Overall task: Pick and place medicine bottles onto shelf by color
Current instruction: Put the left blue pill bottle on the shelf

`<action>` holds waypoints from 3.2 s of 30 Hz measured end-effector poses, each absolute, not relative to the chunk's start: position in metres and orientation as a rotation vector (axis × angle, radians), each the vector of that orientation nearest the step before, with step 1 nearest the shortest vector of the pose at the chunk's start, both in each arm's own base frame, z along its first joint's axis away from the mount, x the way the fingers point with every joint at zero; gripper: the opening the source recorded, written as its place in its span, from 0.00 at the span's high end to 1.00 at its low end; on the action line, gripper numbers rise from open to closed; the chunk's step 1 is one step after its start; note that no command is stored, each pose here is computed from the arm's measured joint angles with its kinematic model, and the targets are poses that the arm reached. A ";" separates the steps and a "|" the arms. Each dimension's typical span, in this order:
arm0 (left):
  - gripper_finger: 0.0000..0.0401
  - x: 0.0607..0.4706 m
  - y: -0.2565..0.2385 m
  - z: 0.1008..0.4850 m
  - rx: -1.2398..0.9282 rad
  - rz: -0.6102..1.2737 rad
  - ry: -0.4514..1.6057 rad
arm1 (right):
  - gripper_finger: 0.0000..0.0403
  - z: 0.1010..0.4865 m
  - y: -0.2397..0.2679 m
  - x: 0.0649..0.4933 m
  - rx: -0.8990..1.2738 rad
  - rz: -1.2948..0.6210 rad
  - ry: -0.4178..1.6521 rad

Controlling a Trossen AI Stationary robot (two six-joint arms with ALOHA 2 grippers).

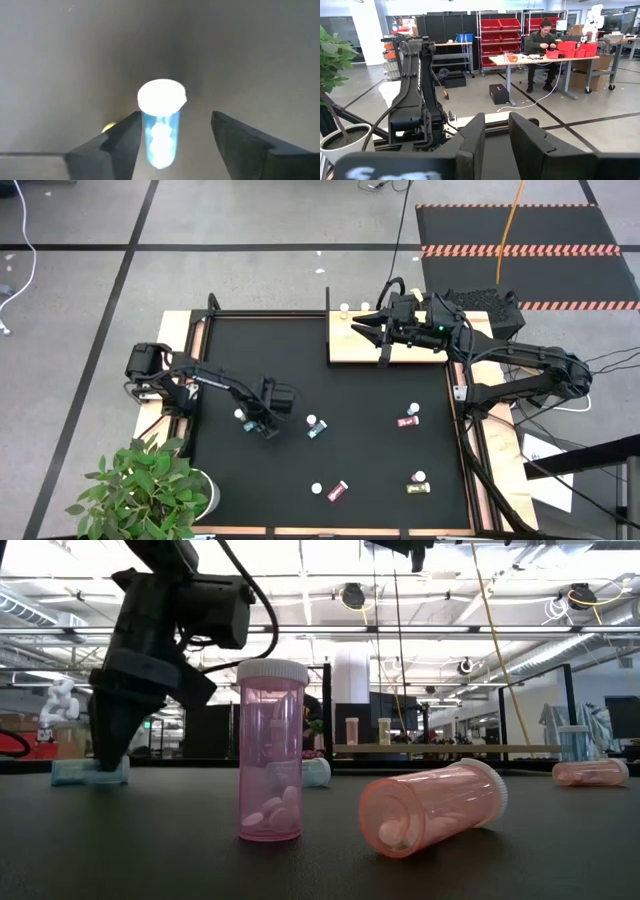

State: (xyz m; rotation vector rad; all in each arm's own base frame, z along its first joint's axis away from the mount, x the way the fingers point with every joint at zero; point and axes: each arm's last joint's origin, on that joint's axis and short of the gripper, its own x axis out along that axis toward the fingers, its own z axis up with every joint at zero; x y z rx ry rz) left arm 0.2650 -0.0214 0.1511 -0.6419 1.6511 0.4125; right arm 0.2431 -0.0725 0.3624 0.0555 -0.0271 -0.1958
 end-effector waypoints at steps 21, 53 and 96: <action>0.72 0.271 -0.018 0.146 -0.748 0.432 1.561 | 0.80 0.369 -0.075 0.232 -0.016 -0.250 -0.042; 0.72 0.367 0.009 0.334 0.007 -0.012 0.807 | 0.45 0.343 -0.059 0.231 0.133 0.225 0.224; 0.72 0.383 0.038 0.359 -0.004 0.022 0.496 | 0.47 0.330 -0.049 0.255 0.071 0.068 0.247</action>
